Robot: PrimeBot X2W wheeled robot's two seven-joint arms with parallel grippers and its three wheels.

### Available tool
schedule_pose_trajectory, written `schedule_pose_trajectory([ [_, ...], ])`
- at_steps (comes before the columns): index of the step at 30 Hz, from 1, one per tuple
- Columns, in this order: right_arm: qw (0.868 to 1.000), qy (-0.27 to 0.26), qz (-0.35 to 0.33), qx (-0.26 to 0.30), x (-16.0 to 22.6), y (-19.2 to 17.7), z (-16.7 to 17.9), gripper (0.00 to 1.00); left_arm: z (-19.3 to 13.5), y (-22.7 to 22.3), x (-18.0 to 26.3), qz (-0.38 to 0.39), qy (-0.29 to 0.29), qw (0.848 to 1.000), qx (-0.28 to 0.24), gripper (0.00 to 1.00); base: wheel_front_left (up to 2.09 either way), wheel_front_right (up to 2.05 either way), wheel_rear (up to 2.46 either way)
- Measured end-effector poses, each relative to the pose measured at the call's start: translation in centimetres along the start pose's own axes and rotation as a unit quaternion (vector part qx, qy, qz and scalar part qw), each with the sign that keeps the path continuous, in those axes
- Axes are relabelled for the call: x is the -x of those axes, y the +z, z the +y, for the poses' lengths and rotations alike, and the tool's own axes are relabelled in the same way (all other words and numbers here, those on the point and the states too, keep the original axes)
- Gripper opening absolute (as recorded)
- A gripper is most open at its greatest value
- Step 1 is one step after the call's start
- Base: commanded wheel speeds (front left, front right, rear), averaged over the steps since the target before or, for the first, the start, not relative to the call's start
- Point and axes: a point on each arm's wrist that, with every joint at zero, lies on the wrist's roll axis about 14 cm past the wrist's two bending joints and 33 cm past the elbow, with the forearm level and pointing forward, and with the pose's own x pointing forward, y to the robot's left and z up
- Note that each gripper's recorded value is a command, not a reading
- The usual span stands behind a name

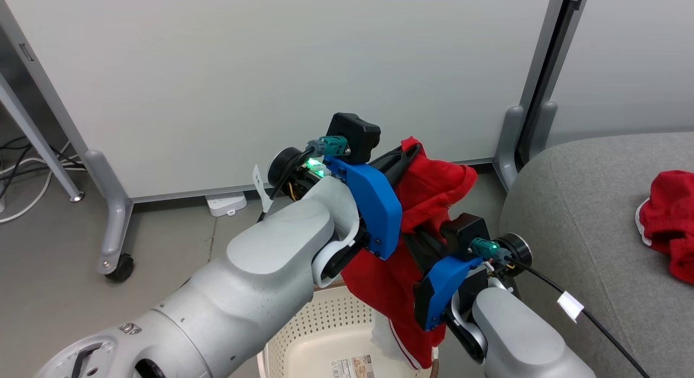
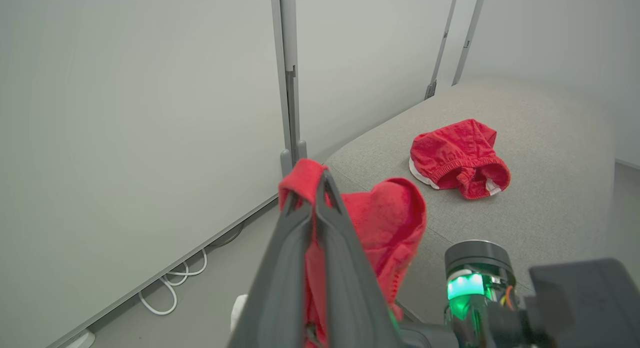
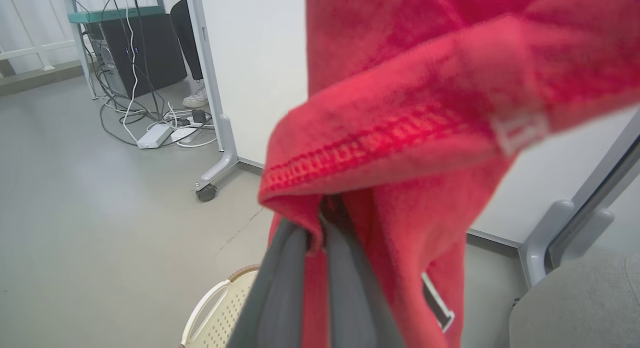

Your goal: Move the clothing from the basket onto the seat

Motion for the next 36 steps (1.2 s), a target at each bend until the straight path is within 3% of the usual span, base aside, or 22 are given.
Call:
schedule_pose_trajectory([
  [22, 1.000, -0.002, -0.005, 0.004, 0.3, 0.2, -0.2, 0.00, -0.1, 0.3, -0.1, -0.003, 0.000, 1.000, -0.004, 0.00, 0.00, 0.00, 0.00],
  [23, 1.000, -0.003, -0.005, 0.005, 0.3, 0.2, -0.2, 0.00, 0.0, 0.4, -0.1, -0.003, 0.000, 1.000, -0.004, 0.44, 0.00, 0.00, 0.00],
  [24, 1.000, -0.003, -0.005, 0.005, 0.3, 0.2, -0.2, 0.00, 0.0, 0.4, -0.1, -0.005, 0.001, 1.000, -0.005, 1.00, 0.00, 0.00, 0.00],
  [36, 1.000, -0.007, -0.019, 0.009, 0.2, 0.9, -0.5, 0.00, 0.8, -0.7, 0.8, -0.054, 0.014, 0.998, 0.002, 1.00, 0.00, 0.00, 0.00],
])
